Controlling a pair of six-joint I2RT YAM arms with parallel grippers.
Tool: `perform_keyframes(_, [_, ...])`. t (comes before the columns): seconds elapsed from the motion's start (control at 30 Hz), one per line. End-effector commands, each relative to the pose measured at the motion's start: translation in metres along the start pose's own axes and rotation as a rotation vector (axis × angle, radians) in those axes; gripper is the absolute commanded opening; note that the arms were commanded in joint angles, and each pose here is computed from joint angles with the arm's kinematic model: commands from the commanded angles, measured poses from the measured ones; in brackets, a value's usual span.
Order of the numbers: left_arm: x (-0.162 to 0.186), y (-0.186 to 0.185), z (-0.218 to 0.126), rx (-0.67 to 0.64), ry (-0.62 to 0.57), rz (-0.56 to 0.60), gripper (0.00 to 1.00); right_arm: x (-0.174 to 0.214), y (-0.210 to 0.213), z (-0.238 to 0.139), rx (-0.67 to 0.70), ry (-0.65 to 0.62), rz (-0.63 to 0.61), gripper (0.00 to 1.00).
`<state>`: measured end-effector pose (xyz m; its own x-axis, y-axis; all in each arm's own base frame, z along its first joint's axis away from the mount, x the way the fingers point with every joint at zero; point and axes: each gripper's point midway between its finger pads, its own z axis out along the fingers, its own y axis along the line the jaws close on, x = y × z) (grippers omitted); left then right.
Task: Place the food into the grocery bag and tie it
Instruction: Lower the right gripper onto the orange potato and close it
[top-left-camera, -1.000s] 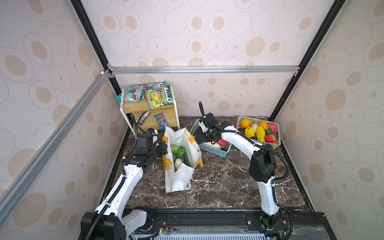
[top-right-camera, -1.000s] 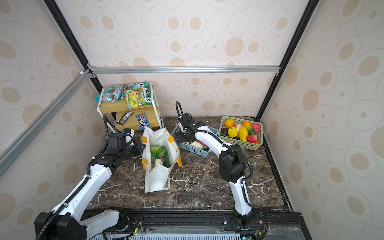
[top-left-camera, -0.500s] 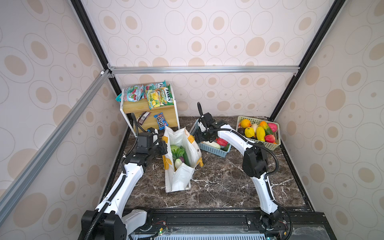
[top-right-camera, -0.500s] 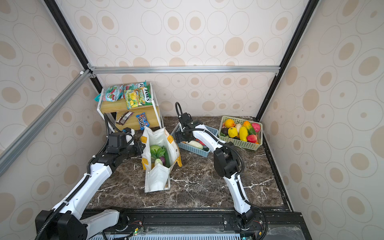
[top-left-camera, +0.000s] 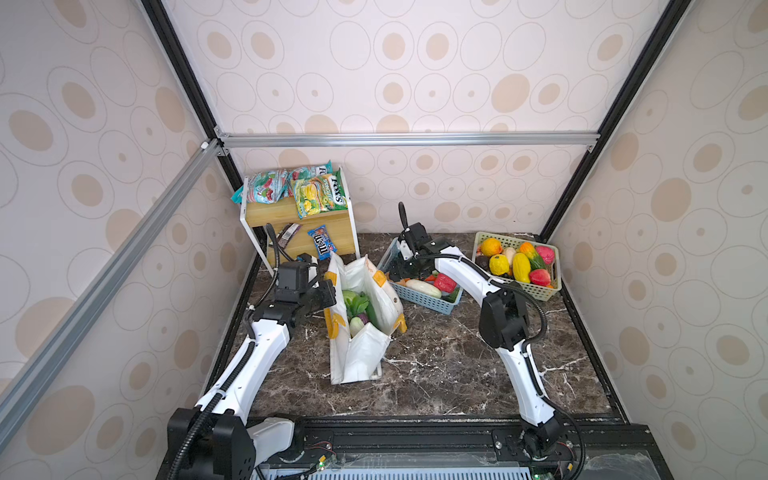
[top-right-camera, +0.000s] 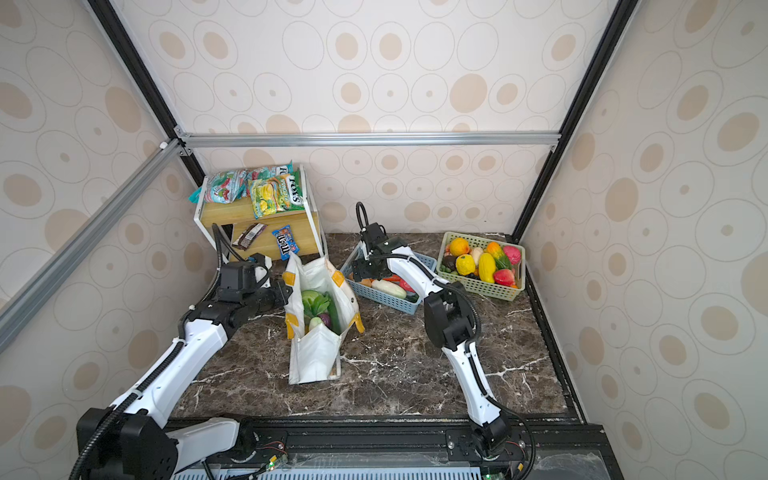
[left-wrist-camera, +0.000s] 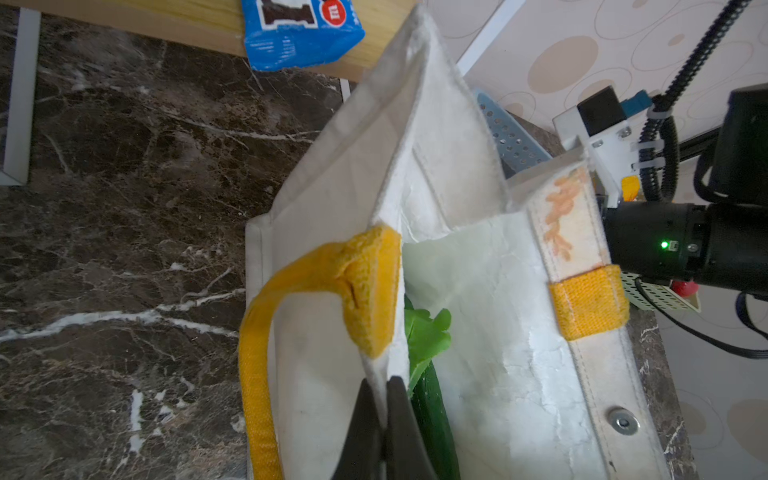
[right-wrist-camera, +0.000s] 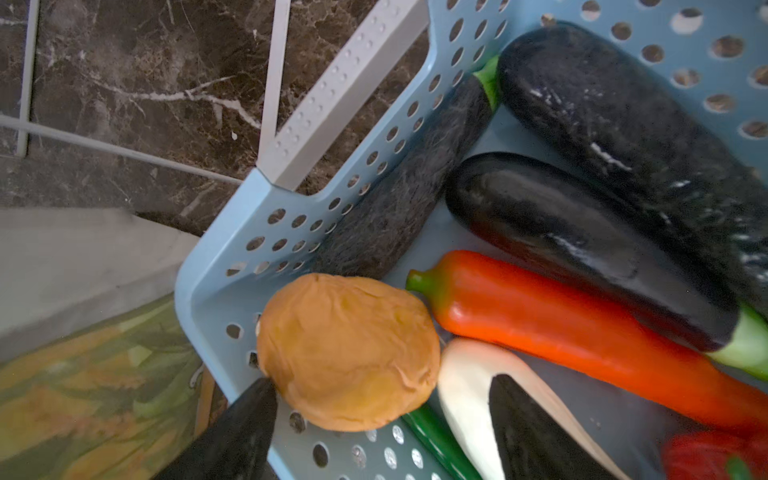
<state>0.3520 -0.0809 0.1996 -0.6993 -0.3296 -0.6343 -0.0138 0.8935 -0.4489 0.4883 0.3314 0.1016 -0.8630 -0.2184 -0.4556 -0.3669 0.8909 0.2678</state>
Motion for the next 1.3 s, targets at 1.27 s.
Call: perform_keyframes(1.27, [-0.022, -0.009, -0.011, 0.019, -0.068, 0.001, 0.00, 0.004, -0.026, 0.005, 0.013, 0.019, 0.052, 0.79])
